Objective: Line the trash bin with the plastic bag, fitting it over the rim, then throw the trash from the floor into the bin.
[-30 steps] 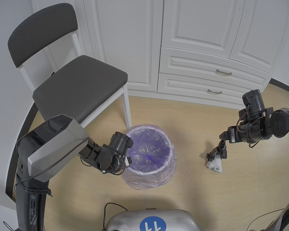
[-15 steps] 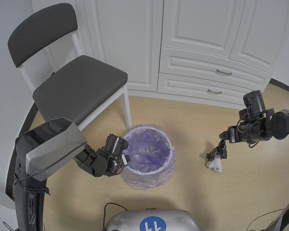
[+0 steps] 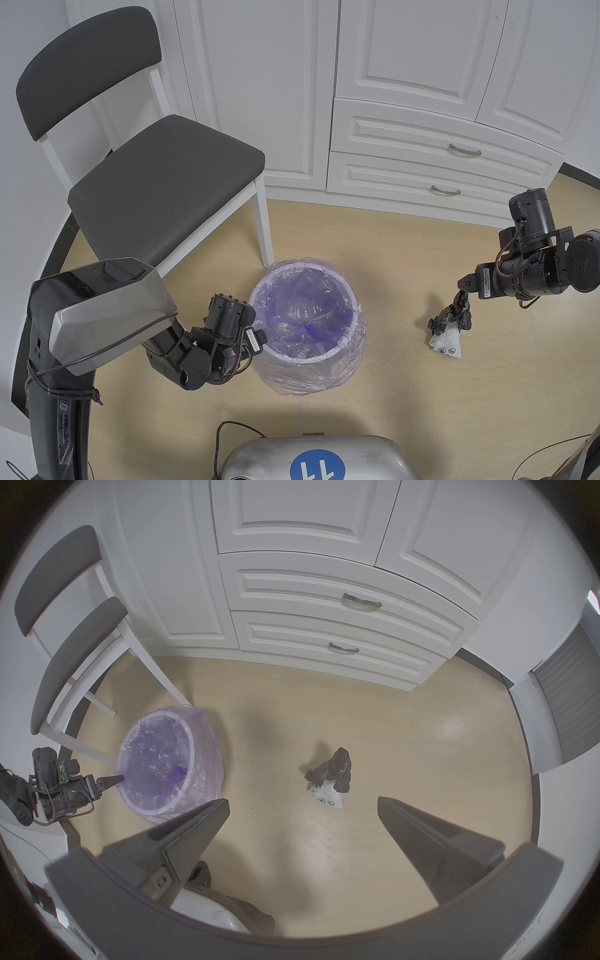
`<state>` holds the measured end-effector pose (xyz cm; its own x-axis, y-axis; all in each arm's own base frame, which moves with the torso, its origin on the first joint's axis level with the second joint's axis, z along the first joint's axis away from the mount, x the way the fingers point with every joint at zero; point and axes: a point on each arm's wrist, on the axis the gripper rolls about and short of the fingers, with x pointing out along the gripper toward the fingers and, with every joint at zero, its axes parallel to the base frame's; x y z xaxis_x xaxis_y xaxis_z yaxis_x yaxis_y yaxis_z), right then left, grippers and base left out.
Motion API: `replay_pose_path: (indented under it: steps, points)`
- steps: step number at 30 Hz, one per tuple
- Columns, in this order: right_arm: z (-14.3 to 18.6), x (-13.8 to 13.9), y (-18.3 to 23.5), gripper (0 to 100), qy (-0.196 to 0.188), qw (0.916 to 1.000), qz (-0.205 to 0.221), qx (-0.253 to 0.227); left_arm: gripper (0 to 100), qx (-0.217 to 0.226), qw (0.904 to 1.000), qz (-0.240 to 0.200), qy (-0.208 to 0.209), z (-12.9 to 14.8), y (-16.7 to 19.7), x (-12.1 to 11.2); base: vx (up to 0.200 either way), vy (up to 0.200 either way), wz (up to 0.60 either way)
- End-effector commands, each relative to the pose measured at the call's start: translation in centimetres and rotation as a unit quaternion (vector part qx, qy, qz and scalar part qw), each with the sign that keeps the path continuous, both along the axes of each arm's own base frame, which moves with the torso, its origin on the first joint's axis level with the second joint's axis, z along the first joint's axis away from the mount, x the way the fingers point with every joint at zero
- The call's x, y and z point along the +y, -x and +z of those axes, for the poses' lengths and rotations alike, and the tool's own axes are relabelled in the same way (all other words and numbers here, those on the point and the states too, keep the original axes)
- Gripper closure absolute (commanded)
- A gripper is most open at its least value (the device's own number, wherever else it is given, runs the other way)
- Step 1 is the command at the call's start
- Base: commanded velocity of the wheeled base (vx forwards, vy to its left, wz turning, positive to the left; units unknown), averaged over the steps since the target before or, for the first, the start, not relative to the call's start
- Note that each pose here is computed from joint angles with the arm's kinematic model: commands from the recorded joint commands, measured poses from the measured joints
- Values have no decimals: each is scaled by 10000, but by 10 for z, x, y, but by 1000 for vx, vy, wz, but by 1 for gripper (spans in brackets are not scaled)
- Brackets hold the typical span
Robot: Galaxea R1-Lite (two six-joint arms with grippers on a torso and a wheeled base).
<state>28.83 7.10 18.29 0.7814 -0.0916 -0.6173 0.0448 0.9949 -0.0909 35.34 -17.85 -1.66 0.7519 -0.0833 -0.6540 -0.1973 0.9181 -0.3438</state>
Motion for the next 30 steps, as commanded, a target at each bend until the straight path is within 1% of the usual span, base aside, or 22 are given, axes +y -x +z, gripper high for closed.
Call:
replay_pose_path:
  steps: [1, 5, 12, 18, 22, 23, 28, 30]
  points:
    - [1, 0, 2, 0, -4, 10000, 3, -17, 0, -5, 10000, -7, 4, -6, 12, 6, 0, 0, 0]
    - [0, 0, 2, 0, 6, 10000, 8, -1, 0, -203, 9997, -17, 96, -6, 13, 6, 0, 0, 0]
    - [-1, -2, 2, 0, 52, 10000, 18, 18, 0, -10, 10000, -63, 7, -13, 25, 9, 0, 0, 0]
    - [0, -2, 2, 0, 50, 10000, 10, 11, 0, -26, 10000, -50, 9, -12, 25, 9, 0, 0, 0]
    - [0, -4, 1, 0, 50, 10000, -13, 11, 0, -203, 9997, -55, 97, -5, 22, 8, 0, 0, 0]
    - [0, -4, 1, 0, 56, 10000, -16, 12, 0, -311, 9994, -83, 141, -2, 21, 6, 0, 0, 0]
    - [0, -4, 1, 0, 56, 10000, -23, 12, 0, -516, 9984, -222, 61, 6, 12, 2, 0, 0, 0]
    - [0, -4, 1, 0, 46, 10000, -4, 14, 0, -622, 9977, -246, 90, 11, 7, -1, 0, 0, 0]
